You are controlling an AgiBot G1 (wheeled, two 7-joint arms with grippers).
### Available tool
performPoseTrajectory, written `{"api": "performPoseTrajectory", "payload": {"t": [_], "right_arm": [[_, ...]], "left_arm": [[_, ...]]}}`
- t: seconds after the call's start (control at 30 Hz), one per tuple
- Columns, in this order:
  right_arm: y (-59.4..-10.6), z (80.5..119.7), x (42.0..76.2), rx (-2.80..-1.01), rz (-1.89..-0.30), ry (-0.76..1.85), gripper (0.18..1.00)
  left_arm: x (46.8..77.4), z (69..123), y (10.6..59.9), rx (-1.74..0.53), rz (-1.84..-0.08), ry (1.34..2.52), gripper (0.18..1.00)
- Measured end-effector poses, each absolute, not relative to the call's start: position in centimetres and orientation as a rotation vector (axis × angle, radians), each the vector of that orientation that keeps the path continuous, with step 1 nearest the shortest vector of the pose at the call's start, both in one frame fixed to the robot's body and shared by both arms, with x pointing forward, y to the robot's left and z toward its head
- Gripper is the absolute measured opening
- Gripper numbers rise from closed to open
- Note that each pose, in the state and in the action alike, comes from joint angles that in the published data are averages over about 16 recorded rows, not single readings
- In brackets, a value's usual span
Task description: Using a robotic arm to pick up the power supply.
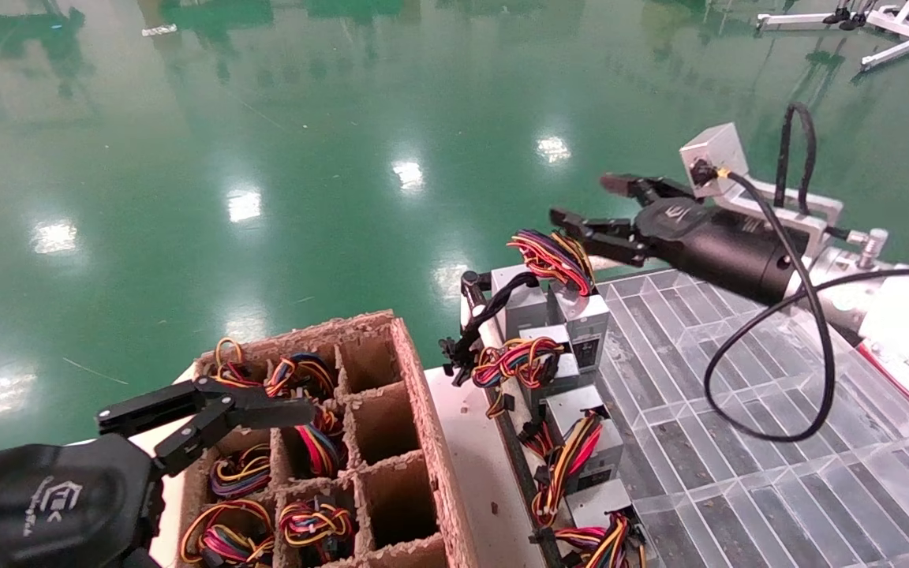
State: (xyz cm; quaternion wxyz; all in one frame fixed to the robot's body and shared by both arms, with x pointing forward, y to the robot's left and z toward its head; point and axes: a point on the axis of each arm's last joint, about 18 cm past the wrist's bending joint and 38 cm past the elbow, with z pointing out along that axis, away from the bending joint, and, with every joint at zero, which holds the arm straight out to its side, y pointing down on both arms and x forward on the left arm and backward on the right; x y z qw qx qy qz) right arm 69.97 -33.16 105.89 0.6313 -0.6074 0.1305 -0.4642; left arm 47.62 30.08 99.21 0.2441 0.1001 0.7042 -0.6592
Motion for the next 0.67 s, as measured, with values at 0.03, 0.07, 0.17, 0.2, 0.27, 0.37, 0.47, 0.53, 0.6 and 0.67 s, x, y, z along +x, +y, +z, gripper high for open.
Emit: {"api": "performPoseTrajectory", "payload": {"t": [0.03,0.07,0.17,0.2,0.27,0.37,0.47,0.53,0.6,0.67], "right_arm": [[-32.9,105.6,69.7,-1.388,-1.041,0.29,0.761],[-32.7,105.3,69.5,-1.385,-1.019,0.282,0.778],[-32.0,104.6,68.6,-1.378,-0.957,0.255,0.841],[-31.8,104.4,68.3,-1.375,-0.938,0.246,0.862],[-31.5,104.0,67.7,-1.371,-0.901,0.227,0.885],[-31.0,103.5,66.6,-1.365,-0.849,0.197,0.926],[-30.7,103.1,65.7,-1.361,-0.81,0.172,0.951],[-30.6,103.0,65.3,-1.36,-0.795,0.161,0.961],[-30.5,102.8,64.9,-1.359,-0.781,0.151,0.974],[-30.4,102.7,64.5,-1.358,-0.767,0.14,0.978]], "left_arm": [[47.6,99.2,30.1,0.273,-1.8,1.923,1.0],[47.6,99.2,30.1,0.273,-1.8,1.923,1.0],[47.6,99.2,30.1,0.273,-1.8,1.923,1.0],[47.6,99.2,30.1,0.273,-1.8,1.923,1.0],[47.6,99.2,30.1,0.273,-1.8,1.923,1.0],[47.6,99.2,30.1,0.273,-1.8,1.923,1.0],[47.6,99.2,30.1,0.273,-1.8,1.923,1.0],[47.6,99.2,30.1,0.273,-1.8,1.923,1.0],[47.6,99.2,30.1,0.273,-1.8,1.923,1.0],[47.6,99.2,30.1,0.273,-1.8,1.923,1.0]]}}
